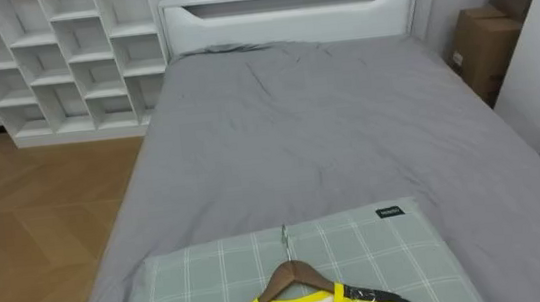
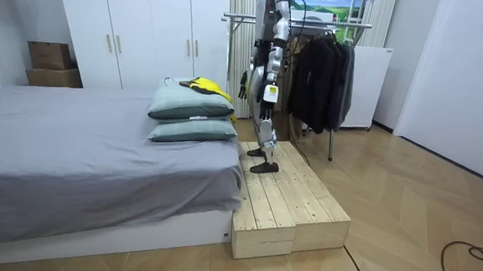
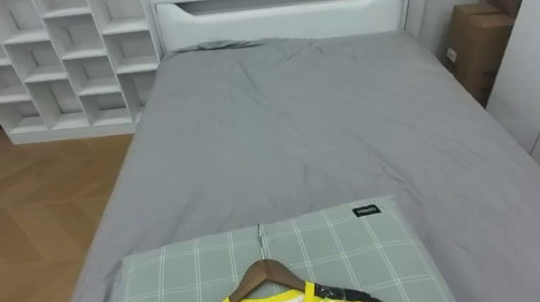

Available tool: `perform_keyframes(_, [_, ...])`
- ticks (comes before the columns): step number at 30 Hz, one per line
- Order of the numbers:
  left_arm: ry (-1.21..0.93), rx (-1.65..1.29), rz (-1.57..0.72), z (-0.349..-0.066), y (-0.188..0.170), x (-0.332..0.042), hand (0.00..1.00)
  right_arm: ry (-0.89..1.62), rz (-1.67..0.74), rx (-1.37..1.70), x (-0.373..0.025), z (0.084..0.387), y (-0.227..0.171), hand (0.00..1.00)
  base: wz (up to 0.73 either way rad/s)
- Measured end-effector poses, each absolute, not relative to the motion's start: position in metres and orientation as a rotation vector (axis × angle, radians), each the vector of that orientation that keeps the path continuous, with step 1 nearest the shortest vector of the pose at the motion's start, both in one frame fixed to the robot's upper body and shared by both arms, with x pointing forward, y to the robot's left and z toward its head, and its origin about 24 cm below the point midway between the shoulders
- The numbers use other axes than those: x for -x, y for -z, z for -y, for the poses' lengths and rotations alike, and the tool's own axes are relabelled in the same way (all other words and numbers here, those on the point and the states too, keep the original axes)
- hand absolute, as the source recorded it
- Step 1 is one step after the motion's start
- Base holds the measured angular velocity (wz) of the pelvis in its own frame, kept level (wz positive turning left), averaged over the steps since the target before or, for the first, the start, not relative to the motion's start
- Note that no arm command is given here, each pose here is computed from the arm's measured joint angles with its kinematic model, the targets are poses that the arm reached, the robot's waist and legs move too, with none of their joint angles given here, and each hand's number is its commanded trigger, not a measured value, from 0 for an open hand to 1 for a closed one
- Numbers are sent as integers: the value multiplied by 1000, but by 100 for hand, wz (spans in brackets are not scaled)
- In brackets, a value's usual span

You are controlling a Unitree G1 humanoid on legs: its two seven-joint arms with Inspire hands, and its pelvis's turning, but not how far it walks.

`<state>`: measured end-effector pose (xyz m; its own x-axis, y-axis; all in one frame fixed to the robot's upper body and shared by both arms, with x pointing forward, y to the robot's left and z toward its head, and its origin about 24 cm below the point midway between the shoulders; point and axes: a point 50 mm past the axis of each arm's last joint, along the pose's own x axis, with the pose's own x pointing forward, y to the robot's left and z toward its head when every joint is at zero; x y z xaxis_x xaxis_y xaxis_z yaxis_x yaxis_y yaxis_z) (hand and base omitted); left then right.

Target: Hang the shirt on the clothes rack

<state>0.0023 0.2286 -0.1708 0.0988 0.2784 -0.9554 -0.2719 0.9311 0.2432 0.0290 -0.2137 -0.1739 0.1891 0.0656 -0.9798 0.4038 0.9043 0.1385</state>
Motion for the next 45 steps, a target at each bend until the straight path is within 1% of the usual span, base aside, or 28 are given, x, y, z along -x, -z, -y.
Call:
perform_keyframes(21, [-380, -87, -1408, -229, 170, -8, 0, 279, -1365, -435, -28, 213, 174, 0, 0])
perform_keyframes(30, [-408, -97, -1402, -229, 170, -10, 0, 287, -1377, -381, -31, 214, 175, 0, 0])
perform_keyframes(36, [-443, -124, -1394, -231, 169, -9, 0, 299, -1370, -369, -32, 215, 174, 0, 3])
perform_keyframes(45, [-605, -184, -1356, -244, 164, -8, 0, 297, -1366, -353, -34, 217, 174, 0, 0])
